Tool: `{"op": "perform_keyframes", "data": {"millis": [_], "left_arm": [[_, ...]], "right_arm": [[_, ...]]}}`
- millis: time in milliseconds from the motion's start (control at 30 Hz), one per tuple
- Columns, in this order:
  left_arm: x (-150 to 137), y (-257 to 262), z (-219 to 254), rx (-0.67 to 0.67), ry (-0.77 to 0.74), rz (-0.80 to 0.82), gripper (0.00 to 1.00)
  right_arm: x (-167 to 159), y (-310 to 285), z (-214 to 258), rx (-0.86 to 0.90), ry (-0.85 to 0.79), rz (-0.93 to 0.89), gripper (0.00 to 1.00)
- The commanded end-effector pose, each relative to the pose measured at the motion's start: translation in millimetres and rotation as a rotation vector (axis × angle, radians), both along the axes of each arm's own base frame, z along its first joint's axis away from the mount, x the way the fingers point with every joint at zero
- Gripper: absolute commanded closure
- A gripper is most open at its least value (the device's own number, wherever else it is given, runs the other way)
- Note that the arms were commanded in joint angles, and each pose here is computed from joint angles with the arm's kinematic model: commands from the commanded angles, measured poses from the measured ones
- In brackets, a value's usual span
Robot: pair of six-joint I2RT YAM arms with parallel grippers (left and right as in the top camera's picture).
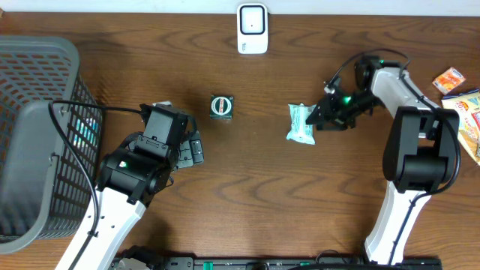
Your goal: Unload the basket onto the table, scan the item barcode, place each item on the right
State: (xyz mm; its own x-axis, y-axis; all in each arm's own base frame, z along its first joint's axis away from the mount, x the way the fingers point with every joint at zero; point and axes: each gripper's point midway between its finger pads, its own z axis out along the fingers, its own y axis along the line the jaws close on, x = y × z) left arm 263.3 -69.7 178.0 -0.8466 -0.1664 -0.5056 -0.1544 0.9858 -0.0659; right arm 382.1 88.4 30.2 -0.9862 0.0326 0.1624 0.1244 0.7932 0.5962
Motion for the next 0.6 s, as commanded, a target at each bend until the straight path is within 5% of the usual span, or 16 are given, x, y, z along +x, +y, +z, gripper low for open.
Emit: {"op": "perform_keyframes", "data": {"millis": [0, 233, 567], "left_arm": [[1.4, 3.4, 0.8, 0.015, -0.003, 0.010, 0.03], [1.4, 3.5, 0.8, 0.016, -0.004, 0.010, 0.02], [1.4, 3.5, 0.8, 0.016, -0.004, 0.010, 0.02]], "right_arm": [[14.7, -13.2, 10.0, -0.108, -0.051, 0.023, 0.53], [16.1, -20.4, 4.4, -0.176, -0.064, 0.044, 0.25], [12.9, -4.5, -12.0, -0.195, -0.089, 0.091, 0.18]]}}
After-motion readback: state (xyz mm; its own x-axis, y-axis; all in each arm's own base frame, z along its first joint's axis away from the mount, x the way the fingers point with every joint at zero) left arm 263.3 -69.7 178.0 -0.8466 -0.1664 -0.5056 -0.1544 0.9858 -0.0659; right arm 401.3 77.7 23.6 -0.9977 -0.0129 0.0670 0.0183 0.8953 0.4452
